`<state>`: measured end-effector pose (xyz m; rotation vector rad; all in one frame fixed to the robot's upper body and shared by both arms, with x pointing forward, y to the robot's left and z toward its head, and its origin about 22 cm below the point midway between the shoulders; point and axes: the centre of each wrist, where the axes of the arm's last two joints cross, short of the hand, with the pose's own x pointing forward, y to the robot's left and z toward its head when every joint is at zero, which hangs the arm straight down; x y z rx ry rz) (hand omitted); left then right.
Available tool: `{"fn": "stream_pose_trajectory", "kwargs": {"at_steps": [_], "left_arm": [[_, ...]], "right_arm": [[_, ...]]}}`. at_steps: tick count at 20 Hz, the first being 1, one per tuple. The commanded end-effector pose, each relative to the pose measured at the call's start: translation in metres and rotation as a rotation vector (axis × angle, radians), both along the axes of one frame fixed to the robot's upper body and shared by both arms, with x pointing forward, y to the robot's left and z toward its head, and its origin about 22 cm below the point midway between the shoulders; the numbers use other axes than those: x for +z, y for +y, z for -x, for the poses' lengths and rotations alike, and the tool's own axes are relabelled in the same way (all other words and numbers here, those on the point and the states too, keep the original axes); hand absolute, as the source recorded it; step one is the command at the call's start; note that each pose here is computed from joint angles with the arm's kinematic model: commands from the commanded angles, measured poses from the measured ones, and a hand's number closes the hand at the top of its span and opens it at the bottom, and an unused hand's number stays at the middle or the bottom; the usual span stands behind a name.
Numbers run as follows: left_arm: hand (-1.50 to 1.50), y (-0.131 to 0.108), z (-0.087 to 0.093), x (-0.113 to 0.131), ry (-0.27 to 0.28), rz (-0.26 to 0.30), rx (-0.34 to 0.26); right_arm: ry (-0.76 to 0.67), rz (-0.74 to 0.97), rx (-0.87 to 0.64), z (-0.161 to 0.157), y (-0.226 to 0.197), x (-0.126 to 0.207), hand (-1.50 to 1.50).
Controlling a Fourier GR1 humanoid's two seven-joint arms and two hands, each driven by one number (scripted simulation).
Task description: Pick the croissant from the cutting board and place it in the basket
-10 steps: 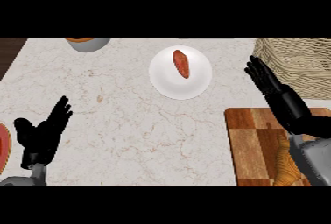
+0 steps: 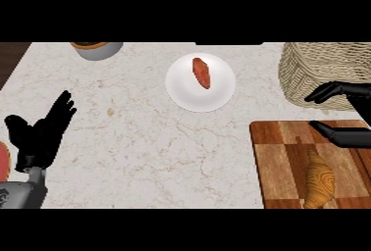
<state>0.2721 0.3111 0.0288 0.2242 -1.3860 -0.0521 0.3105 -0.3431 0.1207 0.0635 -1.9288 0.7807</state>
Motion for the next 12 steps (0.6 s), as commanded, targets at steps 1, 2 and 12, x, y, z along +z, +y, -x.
{"fn": "stream_pose_trajectory", "kwargs": {"at_steps": [1, 2, 12], "left_arm": [[0.00, 0.008, -0.006, 0.007, 0.018, 0.006, -0.008], [0.00, 0.014, -0.007, 0.010, 0.020, 0.009, -0.023], [0.00, 0.004, -0.008, -0.002, 0.016, 0.008, -0.017]], "right_arm": [[-0.127, 0.229, 0.114, 0.027, 0.037, -0.033, -1.50], [-0.148, 0.165, 0.070, 0.039, 0.056, -0.048, -1.50], [0.017, 0.422, -0.219, 0.058, 0.121, 0.026, -1.50]]}}
